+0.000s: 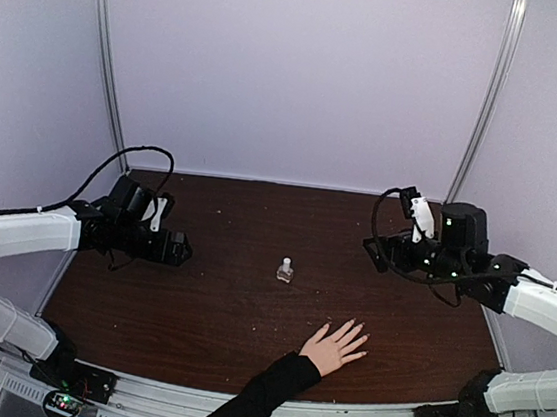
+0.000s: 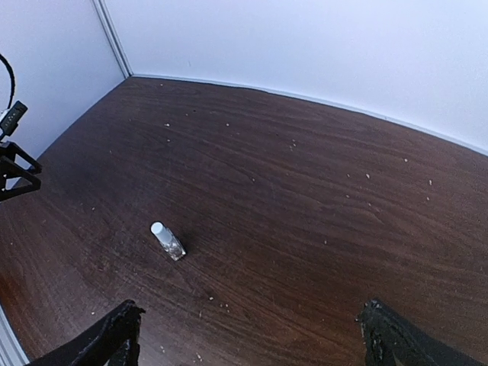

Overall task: Paint the nails
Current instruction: Reset both arms

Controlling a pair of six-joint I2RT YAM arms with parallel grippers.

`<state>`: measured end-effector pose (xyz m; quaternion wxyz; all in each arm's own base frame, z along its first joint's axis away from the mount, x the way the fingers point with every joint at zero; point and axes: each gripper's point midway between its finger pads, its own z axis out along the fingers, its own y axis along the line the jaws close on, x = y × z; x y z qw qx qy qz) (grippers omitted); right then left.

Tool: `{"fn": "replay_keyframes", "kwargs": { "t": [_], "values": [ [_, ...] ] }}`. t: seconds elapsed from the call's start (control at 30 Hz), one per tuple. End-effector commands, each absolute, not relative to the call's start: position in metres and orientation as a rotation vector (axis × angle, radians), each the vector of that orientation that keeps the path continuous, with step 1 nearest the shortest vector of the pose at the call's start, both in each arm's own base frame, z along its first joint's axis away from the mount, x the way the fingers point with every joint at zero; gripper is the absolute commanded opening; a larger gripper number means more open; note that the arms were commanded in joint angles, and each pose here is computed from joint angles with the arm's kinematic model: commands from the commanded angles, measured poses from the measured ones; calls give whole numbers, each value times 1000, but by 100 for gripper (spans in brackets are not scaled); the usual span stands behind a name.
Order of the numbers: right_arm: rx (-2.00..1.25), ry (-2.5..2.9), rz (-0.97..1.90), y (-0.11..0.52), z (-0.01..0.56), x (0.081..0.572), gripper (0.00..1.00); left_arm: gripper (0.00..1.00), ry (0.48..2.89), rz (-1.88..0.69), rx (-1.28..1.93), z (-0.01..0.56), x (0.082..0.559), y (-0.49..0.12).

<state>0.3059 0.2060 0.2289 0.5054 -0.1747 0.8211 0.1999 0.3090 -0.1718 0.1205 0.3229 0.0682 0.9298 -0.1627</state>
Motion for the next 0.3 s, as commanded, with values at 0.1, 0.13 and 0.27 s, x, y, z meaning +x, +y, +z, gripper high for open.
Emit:
{"fn": "replay_keyframes", "kwargs": {
  "t": [0.1, 0.13, 0.27],
  "values": [
    [-280, 1957, 427, 172, 226, 294, 100, 98, 2371, -397, 115, 123, 316, -162],
    [-276, 1956, 426, 171, 225, 293, 100, 98, 2369, -397, 113, 123, 316, -162],
    [-270, 1948, 429, 167, 225, 289, 100, 98, 2371, -397, 115, 124, 318, -163]
  ]
}}
